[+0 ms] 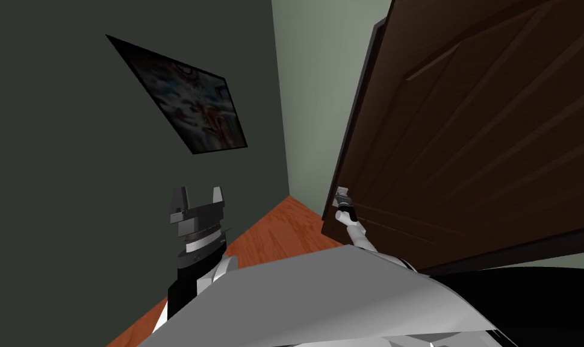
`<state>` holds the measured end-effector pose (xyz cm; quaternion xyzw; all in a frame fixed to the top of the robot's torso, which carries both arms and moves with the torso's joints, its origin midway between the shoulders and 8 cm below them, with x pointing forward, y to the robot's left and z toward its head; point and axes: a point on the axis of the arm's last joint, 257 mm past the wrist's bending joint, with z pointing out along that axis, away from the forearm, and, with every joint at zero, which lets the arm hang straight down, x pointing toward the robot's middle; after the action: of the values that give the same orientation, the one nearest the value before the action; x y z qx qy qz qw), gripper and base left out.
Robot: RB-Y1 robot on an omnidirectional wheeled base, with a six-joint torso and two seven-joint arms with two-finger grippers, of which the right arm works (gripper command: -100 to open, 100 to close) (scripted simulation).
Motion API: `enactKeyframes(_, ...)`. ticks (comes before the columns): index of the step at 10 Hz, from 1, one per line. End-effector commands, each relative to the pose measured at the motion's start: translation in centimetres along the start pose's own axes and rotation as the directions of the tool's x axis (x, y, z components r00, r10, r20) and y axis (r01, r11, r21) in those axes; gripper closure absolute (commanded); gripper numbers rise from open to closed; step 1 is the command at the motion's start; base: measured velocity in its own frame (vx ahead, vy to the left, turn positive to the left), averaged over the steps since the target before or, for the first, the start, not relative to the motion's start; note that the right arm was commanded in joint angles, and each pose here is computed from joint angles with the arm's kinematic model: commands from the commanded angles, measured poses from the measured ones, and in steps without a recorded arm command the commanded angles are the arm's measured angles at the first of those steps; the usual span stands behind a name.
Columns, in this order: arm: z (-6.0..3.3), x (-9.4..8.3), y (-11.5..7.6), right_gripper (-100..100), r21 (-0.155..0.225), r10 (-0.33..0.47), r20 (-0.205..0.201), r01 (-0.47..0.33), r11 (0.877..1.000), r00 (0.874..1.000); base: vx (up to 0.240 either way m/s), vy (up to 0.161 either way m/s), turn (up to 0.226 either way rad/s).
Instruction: Pull the door open
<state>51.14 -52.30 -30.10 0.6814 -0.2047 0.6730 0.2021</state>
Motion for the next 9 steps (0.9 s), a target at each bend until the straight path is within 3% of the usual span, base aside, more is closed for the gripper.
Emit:
enactKeyframes(1, -0.17, 0.2, -1.3, 100, 0.027, -0.001, -0.006, 0.001, 1.0, 1.0, -0.244, -0.019, 0.09)
enactKeyframes(6, -0.7, 0.4, -5.2, 100, 0.099, 0.0, -0.012, 0.001, 0.995, 1.0, -0.251, -0.017, 0.07)
enactKeyframes(7, -0.74, -0.1, -4.8, 100, 0.091, -0.003, 0.0, 0.003, 0.996, 1.0, -0.095, -0.02, 0.035)
enactKeyframes(9, -0.97, -0.3, -5.6, 100, 0.116, -0.003, 0.002, 0.003, 0.993, 1.0, -0.198, -0.019, 0.115)
